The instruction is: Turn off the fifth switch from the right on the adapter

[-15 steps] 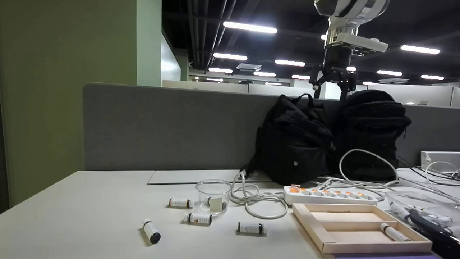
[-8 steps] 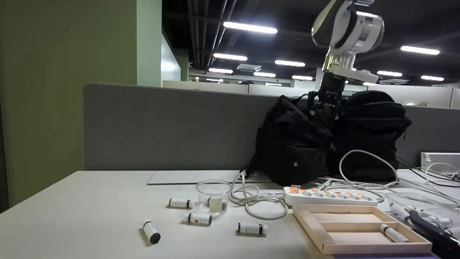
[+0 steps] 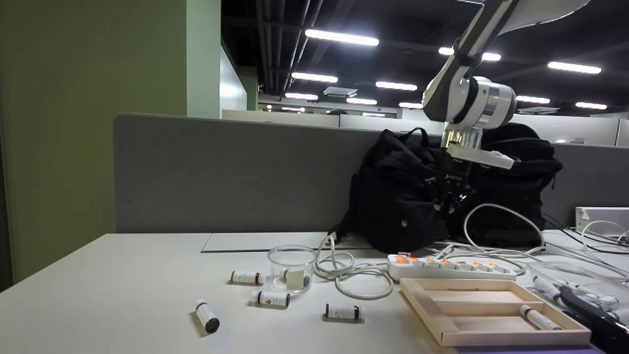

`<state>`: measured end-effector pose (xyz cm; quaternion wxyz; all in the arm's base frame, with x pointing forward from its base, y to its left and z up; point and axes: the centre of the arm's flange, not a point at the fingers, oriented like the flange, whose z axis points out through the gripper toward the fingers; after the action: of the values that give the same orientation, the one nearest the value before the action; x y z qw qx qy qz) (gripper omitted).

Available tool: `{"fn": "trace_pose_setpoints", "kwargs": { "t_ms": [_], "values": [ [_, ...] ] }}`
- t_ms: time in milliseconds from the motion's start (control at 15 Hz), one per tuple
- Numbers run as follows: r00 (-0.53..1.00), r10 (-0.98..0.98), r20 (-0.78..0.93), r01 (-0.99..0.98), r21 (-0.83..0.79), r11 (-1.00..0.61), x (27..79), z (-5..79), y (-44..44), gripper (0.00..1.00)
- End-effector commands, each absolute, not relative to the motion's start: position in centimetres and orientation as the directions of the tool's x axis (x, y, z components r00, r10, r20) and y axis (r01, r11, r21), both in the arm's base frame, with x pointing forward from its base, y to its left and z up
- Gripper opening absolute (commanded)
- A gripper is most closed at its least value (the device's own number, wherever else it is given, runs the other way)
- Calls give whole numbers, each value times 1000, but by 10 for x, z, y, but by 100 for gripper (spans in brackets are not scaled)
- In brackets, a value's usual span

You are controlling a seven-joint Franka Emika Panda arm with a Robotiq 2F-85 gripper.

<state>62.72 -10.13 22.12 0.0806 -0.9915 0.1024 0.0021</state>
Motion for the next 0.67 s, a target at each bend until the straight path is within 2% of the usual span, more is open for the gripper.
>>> {"fn": "trace_pose_setpoints", "kwargs": {
  "t_ms": [0,600],
  "values": [
    [978,-210,-15,-210,-157,-965,633,205,-104,0],
    [979,-204,-9,-204,-120,-972,638,163,-109,0]
  ]
}}
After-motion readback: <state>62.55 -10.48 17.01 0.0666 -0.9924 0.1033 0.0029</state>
